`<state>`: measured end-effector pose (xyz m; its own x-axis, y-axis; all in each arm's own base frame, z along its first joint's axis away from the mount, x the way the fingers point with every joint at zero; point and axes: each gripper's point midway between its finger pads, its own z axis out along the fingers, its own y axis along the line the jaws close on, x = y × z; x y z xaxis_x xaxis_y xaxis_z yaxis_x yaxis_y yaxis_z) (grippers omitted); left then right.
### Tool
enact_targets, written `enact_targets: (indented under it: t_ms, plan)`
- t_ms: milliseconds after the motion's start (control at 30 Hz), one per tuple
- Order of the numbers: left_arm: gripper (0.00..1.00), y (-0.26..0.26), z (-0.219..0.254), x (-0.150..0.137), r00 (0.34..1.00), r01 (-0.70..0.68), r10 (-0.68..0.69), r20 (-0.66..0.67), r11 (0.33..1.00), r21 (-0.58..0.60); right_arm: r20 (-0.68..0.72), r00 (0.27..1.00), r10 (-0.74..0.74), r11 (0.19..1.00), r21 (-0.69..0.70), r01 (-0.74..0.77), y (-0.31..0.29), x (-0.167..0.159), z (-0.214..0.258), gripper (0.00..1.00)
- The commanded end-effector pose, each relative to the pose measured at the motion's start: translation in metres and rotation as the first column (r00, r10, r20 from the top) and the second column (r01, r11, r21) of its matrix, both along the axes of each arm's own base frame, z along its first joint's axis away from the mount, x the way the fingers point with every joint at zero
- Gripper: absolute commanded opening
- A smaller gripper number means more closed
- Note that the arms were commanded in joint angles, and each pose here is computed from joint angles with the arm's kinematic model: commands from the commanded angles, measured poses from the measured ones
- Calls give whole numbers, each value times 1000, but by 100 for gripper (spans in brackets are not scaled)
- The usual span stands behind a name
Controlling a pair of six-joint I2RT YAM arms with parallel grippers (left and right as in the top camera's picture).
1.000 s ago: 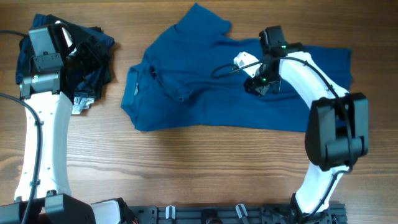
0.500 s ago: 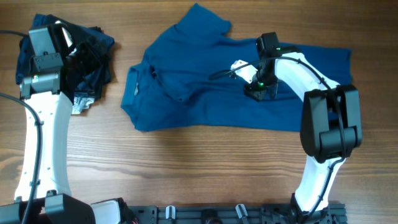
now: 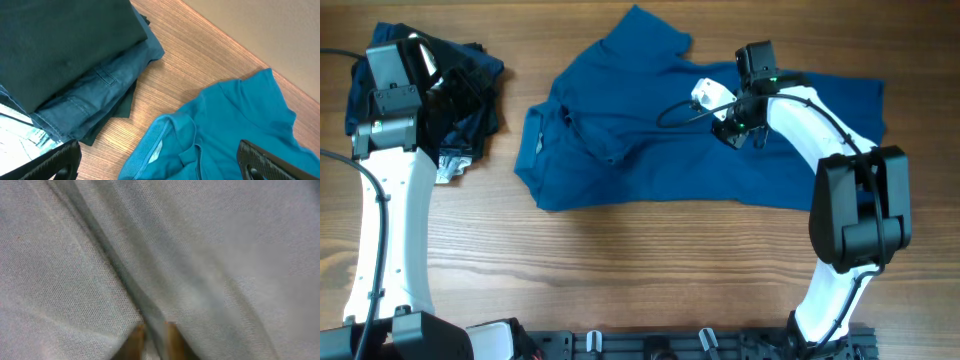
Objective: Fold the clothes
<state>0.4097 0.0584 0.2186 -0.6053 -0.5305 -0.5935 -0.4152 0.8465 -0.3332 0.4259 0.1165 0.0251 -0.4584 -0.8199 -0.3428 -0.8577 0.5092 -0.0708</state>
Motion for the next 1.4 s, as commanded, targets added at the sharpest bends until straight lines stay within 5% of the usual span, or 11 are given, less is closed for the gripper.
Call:
enact_targets:
  t_ms: [0,233,333,367,400,567,933,1200,1367]
  plan:
    - [100,3,-2,1,1000,-17,17,-4,1000,-4,-3,1000,-13,1000,6,13,0,-6,2,40]
    - [100,3,-2,1,1000,-17,17,-4,1000,-4,-16,886,-463,881,107,462,-16,10,59,43]
    - [100,3,-2,1,1000,-17,17,-4,1000,-4,-70,735,-674,731,80,678,-45,3,63,19]
    - [100,3,-2,1,1000,-17,17,-4,1000,-4,-103,660,-744,657,62,751,-62,-1,61,11]
    - [100,3,-2,1,1000,-17,17,-4,1000,-4,-182,493,-851,501,4,866,-95,-18,55,6]
    - [100,3,-2,1,1000,-17,17,-4,1000,-4,-210,-45,-977,-1,-206,978,-204,-80,34,4]
    - [100,3,-2,1,1000,-17,17,-4,1000,-4,-163,-661,-732,-616,-253,746,-338,-226,-64,4]
    - [100,4,6,8,999,-17,17,40,1000,2,-298,-477,-827,-480,-66,875,-352,-146,-5,10]
    - [100,4,6,9,999,-17,17,42,1000,3,-418,231,-879,110,294,949,-256,-43,103,13]
